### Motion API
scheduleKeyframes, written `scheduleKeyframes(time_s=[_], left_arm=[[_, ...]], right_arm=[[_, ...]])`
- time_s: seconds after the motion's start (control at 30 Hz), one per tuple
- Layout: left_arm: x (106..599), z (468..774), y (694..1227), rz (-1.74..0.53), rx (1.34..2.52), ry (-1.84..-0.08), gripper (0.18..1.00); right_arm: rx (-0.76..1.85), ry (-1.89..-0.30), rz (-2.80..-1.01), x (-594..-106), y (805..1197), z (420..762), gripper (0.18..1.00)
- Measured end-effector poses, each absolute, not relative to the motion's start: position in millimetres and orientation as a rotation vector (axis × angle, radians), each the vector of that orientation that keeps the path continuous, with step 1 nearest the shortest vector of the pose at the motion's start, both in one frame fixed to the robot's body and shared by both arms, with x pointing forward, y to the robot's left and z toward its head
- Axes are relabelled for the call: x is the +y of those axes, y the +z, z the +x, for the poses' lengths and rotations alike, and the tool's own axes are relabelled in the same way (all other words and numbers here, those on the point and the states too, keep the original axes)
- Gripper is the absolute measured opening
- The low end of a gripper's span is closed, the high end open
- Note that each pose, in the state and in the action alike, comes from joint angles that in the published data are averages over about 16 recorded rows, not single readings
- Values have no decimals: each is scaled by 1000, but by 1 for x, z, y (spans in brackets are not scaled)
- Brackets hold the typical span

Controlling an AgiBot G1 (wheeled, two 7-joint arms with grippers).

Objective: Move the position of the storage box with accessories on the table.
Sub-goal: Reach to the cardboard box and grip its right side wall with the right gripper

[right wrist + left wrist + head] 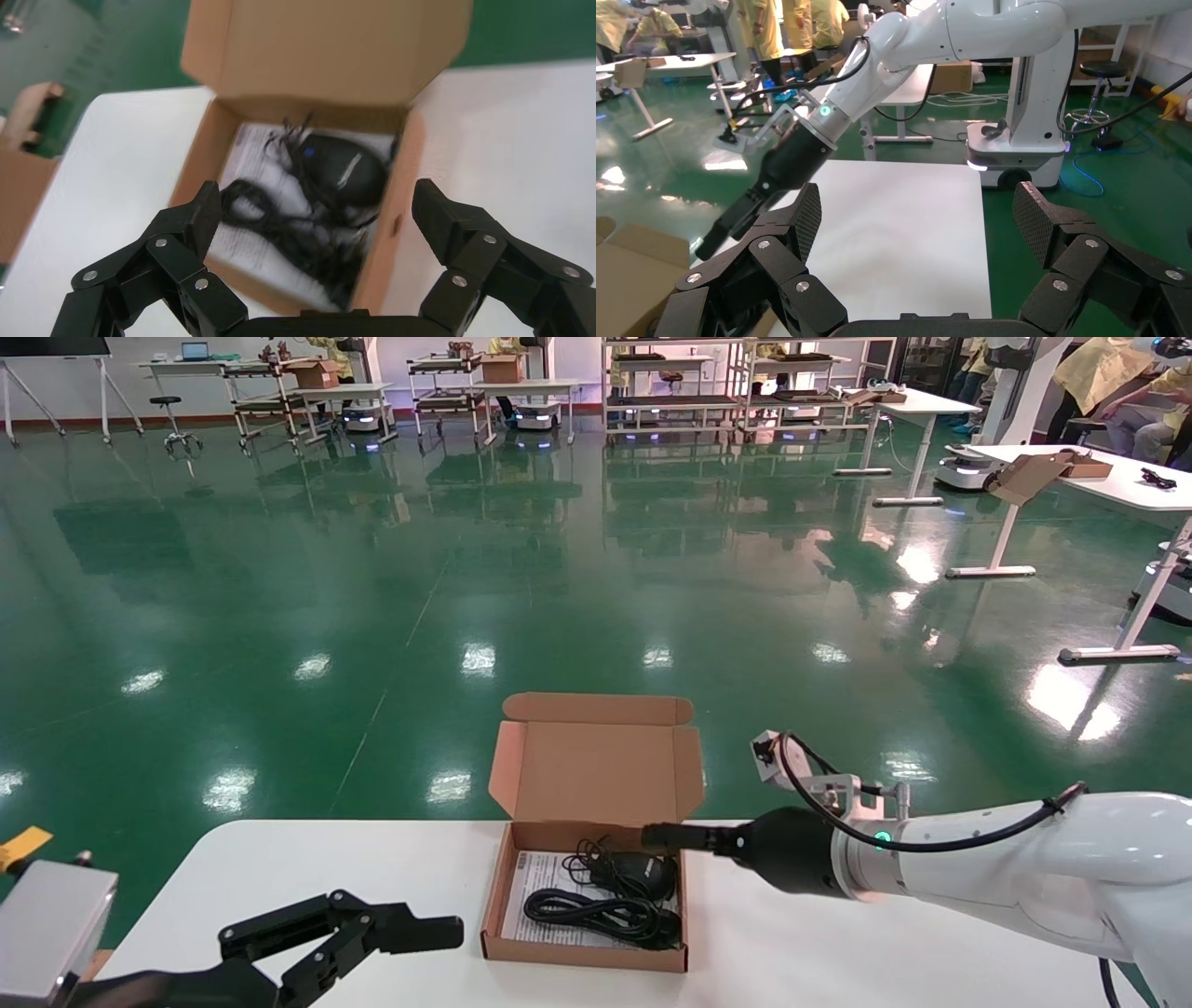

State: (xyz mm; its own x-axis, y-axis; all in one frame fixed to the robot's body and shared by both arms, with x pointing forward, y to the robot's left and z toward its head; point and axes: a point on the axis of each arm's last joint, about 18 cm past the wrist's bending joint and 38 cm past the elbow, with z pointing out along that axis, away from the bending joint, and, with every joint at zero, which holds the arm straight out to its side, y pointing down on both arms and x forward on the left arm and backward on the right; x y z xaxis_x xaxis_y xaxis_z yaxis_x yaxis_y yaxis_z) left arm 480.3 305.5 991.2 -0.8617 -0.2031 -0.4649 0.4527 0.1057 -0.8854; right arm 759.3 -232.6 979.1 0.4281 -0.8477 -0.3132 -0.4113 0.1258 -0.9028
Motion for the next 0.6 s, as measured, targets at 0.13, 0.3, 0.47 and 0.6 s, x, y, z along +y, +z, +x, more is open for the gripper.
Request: scheduleKeyframes(time_s=[0.13, 0.3, 0.47, 0.6], left_arm=[[306, 480, 991, 243, 1912, -1807, 1000], [306, 480, 991, 243, 1912, -1807, 1000], [306, 480, 991, 243, 1912, -1807, 1000], [306, 480, 991, 243, 1912, -1807, 1000]], right_arm=[[1184, -495, -1498, -235, 972, 763, 1000], [1215, -520, -1513, -236, 961, 766, 1000], [1243, -523, -1537, -234, 950, 767, 1000], [1262, -528, -1552, -232, 944, 768, 1000]])
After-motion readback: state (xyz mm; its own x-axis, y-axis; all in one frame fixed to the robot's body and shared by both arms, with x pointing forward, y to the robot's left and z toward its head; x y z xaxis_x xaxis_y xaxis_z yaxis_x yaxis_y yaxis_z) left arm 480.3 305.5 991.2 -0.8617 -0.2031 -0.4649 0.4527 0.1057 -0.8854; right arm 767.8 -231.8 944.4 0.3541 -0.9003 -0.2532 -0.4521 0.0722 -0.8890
